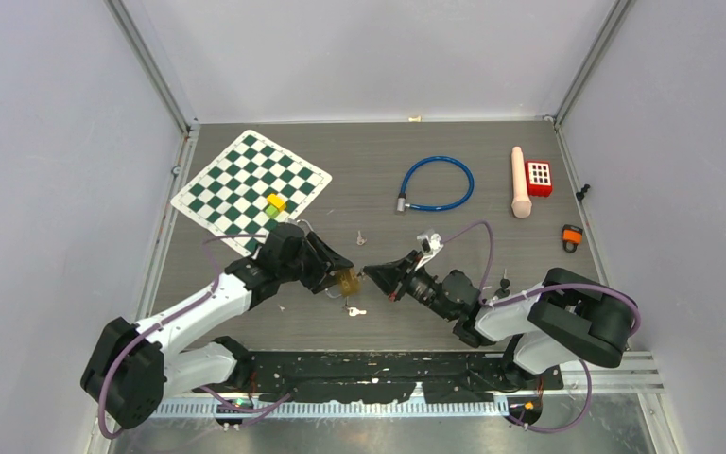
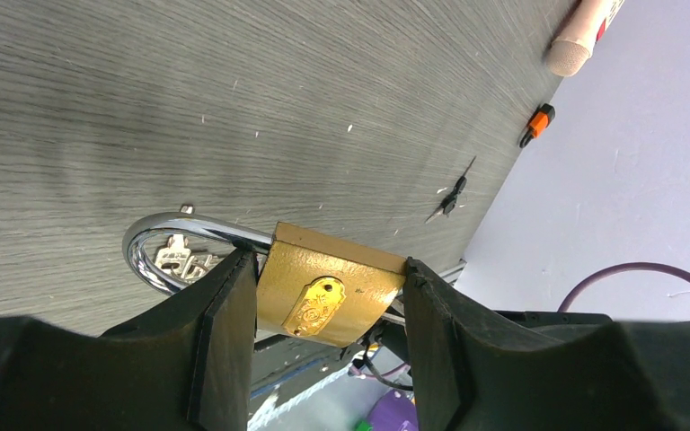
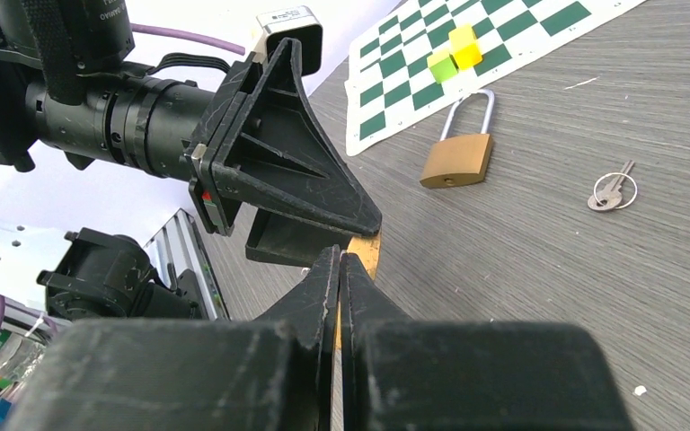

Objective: Unlock with the key

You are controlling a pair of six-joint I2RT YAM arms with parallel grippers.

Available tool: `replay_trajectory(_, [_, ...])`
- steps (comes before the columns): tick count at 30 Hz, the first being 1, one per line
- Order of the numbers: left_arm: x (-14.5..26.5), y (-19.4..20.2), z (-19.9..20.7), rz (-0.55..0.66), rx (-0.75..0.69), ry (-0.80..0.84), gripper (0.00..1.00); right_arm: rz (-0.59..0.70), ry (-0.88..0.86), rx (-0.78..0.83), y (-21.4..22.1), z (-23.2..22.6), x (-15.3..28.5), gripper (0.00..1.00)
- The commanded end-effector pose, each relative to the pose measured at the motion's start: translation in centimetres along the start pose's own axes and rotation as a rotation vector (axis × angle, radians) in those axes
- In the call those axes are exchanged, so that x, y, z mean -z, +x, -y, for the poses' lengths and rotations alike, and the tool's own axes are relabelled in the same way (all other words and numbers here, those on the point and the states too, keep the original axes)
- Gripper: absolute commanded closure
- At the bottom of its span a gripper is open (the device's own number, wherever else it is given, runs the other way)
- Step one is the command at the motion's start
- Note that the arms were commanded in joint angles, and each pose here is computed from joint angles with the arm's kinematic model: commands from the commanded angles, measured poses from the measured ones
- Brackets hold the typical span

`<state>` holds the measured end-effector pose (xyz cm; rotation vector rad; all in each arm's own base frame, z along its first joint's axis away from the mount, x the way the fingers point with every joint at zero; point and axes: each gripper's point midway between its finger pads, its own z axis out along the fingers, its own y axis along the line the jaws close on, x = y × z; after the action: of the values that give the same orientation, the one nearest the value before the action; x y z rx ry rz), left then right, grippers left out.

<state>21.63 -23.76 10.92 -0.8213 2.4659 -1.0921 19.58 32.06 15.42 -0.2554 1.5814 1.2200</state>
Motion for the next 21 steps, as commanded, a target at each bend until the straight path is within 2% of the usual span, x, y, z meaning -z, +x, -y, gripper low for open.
replay_trajectory(1, [1.6, -0.4, 5.1, 0.010, -0.004, 0.198, 1.00, 0.051, -0.018, 0.019, -1.1, -0.5, 0.1, 0.95])
replay_trajectory(21, [1.9, -0.4, 5.8, 0.001, -0.025, 0.216, 1.00, -0.002, -0.078, 0.045, 0.2, -1.5, -0.7, 0.95])
